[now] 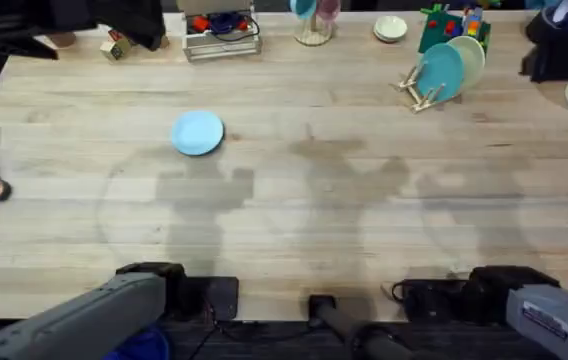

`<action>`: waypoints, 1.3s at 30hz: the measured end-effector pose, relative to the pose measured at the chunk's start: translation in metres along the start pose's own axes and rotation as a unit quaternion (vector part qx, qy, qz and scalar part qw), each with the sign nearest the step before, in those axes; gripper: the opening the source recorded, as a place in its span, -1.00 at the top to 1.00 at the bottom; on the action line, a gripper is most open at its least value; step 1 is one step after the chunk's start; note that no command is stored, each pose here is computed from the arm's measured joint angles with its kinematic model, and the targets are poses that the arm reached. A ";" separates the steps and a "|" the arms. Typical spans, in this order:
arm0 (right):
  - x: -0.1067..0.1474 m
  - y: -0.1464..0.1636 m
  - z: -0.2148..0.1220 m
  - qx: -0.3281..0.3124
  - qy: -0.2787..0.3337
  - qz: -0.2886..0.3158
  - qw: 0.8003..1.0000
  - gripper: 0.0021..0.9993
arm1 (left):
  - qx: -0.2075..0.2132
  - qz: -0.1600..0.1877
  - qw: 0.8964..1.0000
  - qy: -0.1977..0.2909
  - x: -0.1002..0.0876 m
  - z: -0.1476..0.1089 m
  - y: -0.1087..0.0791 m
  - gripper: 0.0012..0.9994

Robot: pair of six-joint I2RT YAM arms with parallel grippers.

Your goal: Pick up the plates from the table one by one and place each into a slot on the dish rack.

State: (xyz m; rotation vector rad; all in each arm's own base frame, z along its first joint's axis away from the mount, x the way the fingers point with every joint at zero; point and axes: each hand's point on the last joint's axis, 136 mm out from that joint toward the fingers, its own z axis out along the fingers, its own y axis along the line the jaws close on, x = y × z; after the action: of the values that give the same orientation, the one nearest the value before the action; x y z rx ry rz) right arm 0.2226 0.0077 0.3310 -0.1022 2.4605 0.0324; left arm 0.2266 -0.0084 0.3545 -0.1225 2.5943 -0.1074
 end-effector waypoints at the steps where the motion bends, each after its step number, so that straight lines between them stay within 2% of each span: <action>1: -0.001 0.000 0.005 -0.002 0.012 -0.002 1.000 -0.99 | 0.000 0.000 1.000 0.005 -0.001 0.003 0.000 -0.99; 8: 0.002 -0.001 0.037 -0.008 0.089 -0.007 0.996 -0.99 | -0.001 -0.001 1.000 0.019 -0.004 0.012 0.000 -0.99; 12: 0.010 -0.001 0.043 -0.011 0.118 -0.007 0.993 -0.99 | -0.001 -0.001 1.000 0.019 -0.004 0.011 0.000 -0.99; 28: 0.010 -0.001 0.042 -0.011 0.118 -0.009 0.993 -0.99 | -0.001 -0.001 1.000 0.018 -0.004 0.011 0.000 -0.99; 29: 0.010 -0.001 0.042 -0.011 0.119 -0.009 0.993 -0.99 | -0.001 -0.002 1.000 0.018 -0.004 0.011 0.000 -0.88; 30: 0.010 -0.001 0.042 -0.011 0.118 -0.009 0.993 -0.99 | -0.001 -0.002 1.000 0.018 -0.004 0.011 0.000 -0.68; 34: 0.010 -0.001 0.042 -0.011 0.119 -0.009 0.993 -0.99 | -0.001 -0.003 1.000 0.018 -0.004 0.011 0.000 0.59; 35: 0.010 -0.001 0.042 -0.011 0.118 -0.009 0.993 -0.99 | -0.001 -0.001 1.000 0.018 -0.004 0.011 0.000 0.83; 36: 0.010 -0.001 0.042 -0.011 0.119 -0.009 0.993 -0.99 | 0.000 -0.001 1.000 0.018 -0.004 0.011 -0.001 0.89; 39: 0.010 -0.001 0.042 -0.011 0.118 -0.009 0.993 -0.99 | 0.001 -0.001 1.000 0.018 -0.004 0.011 -0.001 0.92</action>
State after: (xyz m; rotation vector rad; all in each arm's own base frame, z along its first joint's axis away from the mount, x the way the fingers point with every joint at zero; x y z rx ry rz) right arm 0.2416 0.0079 0.2917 -0.1454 2.6967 0.0427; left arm 0.2357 -0.0094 0.3474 -0.1239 2.6297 -0.1144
